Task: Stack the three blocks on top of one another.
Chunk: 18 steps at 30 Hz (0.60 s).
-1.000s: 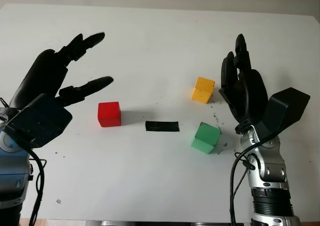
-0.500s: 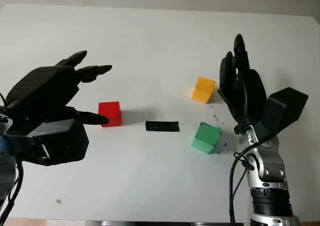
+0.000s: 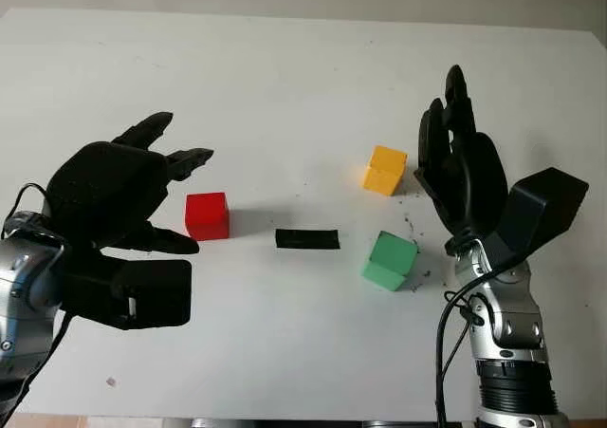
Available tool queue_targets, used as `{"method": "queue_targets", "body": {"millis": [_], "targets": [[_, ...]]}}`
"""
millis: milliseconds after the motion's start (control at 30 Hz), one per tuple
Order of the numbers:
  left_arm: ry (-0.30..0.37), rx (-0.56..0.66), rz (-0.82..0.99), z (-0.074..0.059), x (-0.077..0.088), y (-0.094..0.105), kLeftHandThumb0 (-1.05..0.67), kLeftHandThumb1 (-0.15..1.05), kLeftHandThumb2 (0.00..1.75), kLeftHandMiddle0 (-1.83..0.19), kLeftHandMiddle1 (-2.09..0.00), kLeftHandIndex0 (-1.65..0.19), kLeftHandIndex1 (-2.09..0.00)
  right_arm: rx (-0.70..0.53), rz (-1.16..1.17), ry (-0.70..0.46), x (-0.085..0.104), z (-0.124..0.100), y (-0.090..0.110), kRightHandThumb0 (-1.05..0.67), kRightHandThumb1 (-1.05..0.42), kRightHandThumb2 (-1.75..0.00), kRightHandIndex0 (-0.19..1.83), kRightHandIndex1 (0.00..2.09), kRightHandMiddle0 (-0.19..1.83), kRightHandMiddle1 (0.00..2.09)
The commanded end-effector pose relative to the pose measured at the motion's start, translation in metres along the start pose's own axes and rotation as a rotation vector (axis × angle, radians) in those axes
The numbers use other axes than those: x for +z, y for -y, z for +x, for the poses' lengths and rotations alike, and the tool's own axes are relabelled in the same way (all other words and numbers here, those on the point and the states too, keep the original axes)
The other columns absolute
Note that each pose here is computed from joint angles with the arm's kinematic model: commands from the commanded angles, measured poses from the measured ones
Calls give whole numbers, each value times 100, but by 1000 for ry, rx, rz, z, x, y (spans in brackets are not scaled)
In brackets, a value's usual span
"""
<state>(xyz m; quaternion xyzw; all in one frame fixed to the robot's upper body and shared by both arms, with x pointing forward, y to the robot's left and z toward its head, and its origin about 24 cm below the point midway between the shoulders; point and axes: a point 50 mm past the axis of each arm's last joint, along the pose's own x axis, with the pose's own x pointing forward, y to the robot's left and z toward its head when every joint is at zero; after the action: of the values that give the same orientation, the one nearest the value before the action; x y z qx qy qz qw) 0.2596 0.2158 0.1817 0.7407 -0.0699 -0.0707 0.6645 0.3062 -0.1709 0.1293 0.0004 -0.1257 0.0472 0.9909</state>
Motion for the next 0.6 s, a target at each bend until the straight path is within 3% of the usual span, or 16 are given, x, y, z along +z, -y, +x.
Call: {"method": "queue_targets", "body": {"millis": [0, 467, 567], "targets": [[8, -2, -13, 4, 4, 4, -82, 96, 6, 2, -5, -37, -8, 2, -5, 9, 0, -1, 2, -65, -105, -67, -19, 0, -19, 0], [26, 32, -41, 7, 8, 16, -78, 102, 6, -10, -8, -51, -17, 1, -3, 4, 1, -2, 3, -66, -105, -65, -19, 0, -19, 0], [38, 60, -59, 7, 8, 16, -79, 102, 6, -17, -7, -52, -32, 0, -5, 6, 1, -1, 3, -65, -105, -65, -19, 0, -19, 0]]}}
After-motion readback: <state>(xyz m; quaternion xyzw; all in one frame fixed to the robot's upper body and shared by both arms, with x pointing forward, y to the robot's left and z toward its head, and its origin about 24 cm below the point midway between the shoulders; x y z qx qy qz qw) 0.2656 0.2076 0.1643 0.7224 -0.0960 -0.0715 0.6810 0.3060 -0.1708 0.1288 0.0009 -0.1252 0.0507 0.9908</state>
